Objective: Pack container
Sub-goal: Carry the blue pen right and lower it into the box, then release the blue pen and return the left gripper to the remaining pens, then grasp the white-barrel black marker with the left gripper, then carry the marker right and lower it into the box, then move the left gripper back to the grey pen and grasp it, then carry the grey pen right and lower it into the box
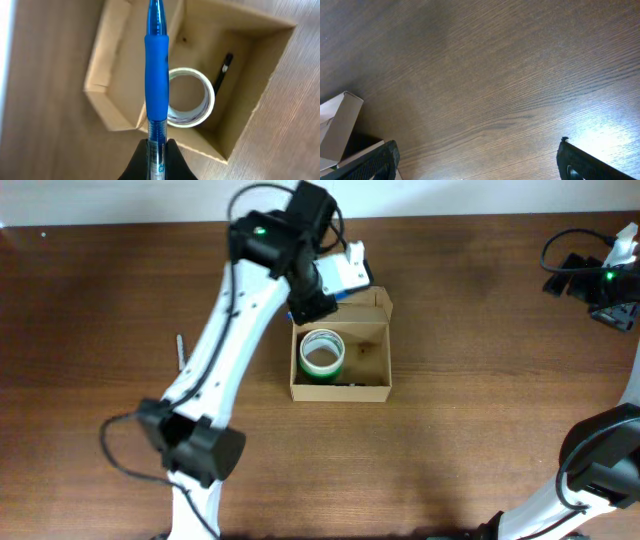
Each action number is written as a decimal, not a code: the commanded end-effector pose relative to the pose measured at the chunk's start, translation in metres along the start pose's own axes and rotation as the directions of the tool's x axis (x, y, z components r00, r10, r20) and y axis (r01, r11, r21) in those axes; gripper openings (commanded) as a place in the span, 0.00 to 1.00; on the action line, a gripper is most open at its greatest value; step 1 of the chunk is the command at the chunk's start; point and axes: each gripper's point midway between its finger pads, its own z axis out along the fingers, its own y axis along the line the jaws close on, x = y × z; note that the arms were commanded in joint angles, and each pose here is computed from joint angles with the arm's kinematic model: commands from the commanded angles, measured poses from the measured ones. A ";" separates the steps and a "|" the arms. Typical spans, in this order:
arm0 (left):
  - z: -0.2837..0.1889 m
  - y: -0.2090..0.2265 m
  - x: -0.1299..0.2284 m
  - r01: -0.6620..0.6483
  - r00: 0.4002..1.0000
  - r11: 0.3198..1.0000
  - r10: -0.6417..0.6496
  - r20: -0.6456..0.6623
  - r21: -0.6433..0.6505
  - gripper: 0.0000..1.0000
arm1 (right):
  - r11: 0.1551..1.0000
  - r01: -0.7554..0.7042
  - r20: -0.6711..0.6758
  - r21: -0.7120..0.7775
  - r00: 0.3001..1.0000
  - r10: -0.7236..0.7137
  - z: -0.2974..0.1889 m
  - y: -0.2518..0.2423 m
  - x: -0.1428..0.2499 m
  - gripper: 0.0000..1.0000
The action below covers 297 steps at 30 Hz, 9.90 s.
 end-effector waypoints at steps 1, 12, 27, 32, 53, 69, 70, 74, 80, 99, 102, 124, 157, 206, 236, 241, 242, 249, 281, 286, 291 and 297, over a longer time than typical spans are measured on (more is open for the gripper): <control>0.028 -0.007 0.005 -0.054 0.996 0.997 0.057 -0.064 0.054 0.01 | 1.000 0.000 -0.008 -0.008 1.000 0.000 0.002 0.002 0.001 0.99; 0.082 -0.085 0.016 -0.133 0.967 0.948 0.188 -0.170 0.290 0.01 | 1.000 0.000 -0.008 -0.008 1.000 0.000 0.002 0.002 0.001 0.99; 0.112 -0.103 0.024 -0.090 0.966 0.943 0.161 -0.203 0.320 0.01 | 1.000 0.000 -0.008 -0.008 1.000 0.000 0.002 0.002 0.001 0.99; 0.114 -0.101 0.022 -0.068 0.970 0.949 0.134 -0.201 0.308 0.39 | 1.000 0.000 -0.008 -0.007 1.000 0.000 0.002 0.002 0.001 0.99; -0.129 0.057 0.152 0.728 0.678 0.555 -0.672 0.298 -0.403 0.52 | 1.000 0.000 -0.008 -0.007 1.000 0.000 0.002 0.002 0.001 0.99; 0.049 0.050 0.293 0.950 0.234 0.237 -0.972 -0.038 -0.202 0.53 | 1.000 0.000 -0.008 -0.008 1.000 0.000 0.002 0.002 0.001 0.99; 0.060 0.047 0.296 0.955 0.213 0.221 -0.975 -0.064 -0.200 0.53 | 1.000 0.000 -0.008 -0.008 1.000 0.000 0.002 0.002 0.001 0.99; 0.083 0.041 0.303 0.961 0.177 0.199 -0.976 -0.126 -0.192 0.52 | 1.000 0.000 -0.008 -0.008 1.000 0.000 0.002 0.002 0.001 0.99; 0.102 0.046 0.309 0.956 0.197 0.222 -0.971 -0.139 -0.192 0.47 | 1.000 0.000 -0.008 -0.008 1.000 0.000 0.002 0.002 0.001 0.99; 0.145 0.051 0.325 0.955 0.168 0.201 -0.973 -0.161 -0.217 0.43 | 1.000 0.000 -0.008 -0.008 1.000 0.000 0.002 0.002 0.001 0.99; 0.152 0.048 0.327 0.956 0.163 0.200 -0.971 -0.177 -0.215 0.43 | 1.000 0.000 -0.008 -0.007 1.000 0.000 0.002 0.002 0.001 0.99; 0.095 0.083 0.309 0.941 0.224 0.256 -0.962 -0.159 -0.223 0.01 | 1.000 0.000 -0.008 -0.008 1.000 0.000 0.002 0.002 0.001 0.99; 0.077 -0.087 0.000 -0.274 0.957 0.931 0.289 -0.025 0.242 0.02 | 1.000 0.000 -0.008 -0.008 1.000 0.000 0.002 0.002 0.001 0.99; -0.007 0.056 0.225 0.901 0.395 0.360 -0.912 0.114 -0.241 0.47 | 1.000 0.000 -0.008 -0.007 1.000 0.000 0.002 0.002 0.001 0.99; 0.150 0.020 0.262 0.973 -0.115 -0.076 -0.979 -0.170 -0.219 0.47 | 1.000 0.000 -0.008 -0.007 1.000 0.000 0.002 0.002 0.001 0.99; 0.160 0.011 0.268 0.969 -0.127 -0.076 -0.970 -0.209 -0.234 0.47 | 1.000 0.000 -0.008 -0.008 1.000 0.000 0.002 0.002 0.001 0.99; 0.161 0.009 0.268 0.969 -0.127 -0.076 -0.969 -0.212 -0.235 0.47 | 1.000 0.000 -0.008 -0.007 1.000 0.000 0.002 0.002 0.001 0.99; 0.162 0.007 0.269 0.969 -0.129 -0.076 -0.968 -0.216 -0.237 0.18 | 1.000 0.000 -0.008 -0.008 1.000 0.000 0.002 0.002 0.001 0.99; -0.069 -0.006 -0.015 -0.143 0.971 0.990 0.139 0.193 0.007 0.02 | 1.000 0.000 -0.008 -0.008 1.000 0.000 0.002 0.002 0.001 0.99; -0.014 -0.039 -0.010 -0.201 0.979 0.969 0.196 0.046 0.146 0.02 | 1.000 0.000 -0.008 -0.008 1.000 0.000 0.002 0.002 0.001 0.99; 0.036 -0.060 0.003 -0.182 0.979 0.947 0.199 -0.039 0.264 0.02 | 1.000 0.000 -0.008 -0.008 1.000 0.000 0.002 0.002 0.001 0.99; 0.084 -0.075 0.011 -0.159 0.977 0.941 0.193 -0.087 0.298 0.02 | 1.000 0.000 -0.008 -0.008 1.000 0.000 0.002 0.002 0.001 0.99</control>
